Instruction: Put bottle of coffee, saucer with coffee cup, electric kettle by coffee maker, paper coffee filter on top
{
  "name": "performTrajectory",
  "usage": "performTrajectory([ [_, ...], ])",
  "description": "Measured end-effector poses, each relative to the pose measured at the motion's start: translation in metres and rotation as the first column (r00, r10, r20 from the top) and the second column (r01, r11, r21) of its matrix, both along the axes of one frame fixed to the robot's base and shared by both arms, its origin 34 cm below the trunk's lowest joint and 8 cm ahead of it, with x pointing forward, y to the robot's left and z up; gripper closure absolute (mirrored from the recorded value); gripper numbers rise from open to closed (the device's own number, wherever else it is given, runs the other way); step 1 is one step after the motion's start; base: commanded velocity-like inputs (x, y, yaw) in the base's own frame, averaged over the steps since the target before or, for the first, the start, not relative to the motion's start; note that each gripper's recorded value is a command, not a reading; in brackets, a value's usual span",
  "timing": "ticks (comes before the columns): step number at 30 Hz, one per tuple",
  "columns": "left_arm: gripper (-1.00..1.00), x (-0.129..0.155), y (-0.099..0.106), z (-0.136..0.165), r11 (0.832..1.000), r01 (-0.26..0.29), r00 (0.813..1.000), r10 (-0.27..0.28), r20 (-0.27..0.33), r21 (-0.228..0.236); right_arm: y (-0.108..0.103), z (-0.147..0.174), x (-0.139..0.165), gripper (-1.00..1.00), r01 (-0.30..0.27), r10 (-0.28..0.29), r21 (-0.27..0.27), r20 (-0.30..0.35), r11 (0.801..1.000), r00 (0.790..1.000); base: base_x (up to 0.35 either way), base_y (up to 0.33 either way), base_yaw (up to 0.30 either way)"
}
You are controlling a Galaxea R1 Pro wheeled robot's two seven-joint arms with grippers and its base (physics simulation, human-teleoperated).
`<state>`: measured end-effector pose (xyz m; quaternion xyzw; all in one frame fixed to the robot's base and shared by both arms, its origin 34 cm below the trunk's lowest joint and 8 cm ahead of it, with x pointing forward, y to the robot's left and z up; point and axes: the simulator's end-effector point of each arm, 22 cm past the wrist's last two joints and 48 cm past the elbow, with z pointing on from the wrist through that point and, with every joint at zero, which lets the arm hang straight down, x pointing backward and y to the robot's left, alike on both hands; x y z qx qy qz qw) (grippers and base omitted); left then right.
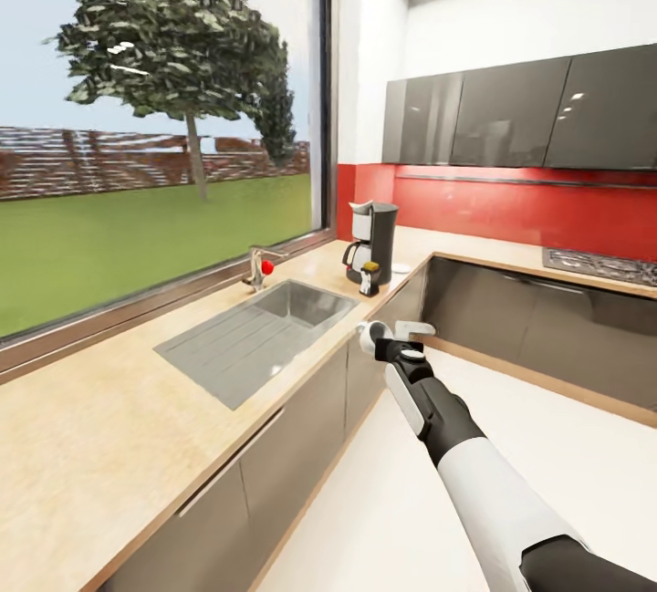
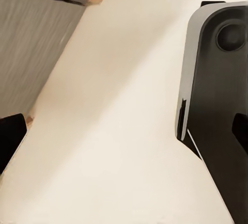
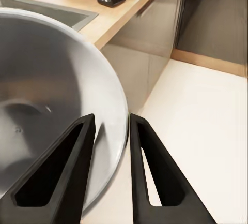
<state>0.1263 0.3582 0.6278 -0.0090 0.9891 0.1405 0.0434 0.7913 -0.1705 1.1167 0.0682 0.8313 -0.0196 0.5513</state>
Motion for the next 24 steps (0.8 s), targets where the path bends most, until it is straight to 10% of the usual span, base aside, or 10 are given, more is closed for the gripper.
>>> performTrajectory([
  [24, -1.00, -0.0001, -0.0060, -0.0007, 1.000, 0.002, 1.000, -0.002, 0.000, -0.008, 0.0007, 0.0003, -0.0004, 1.00, -0.001, 0.001, 0.000, 0.000, 1.000, 1.000, 0.189, -0.187, -0.300],
])
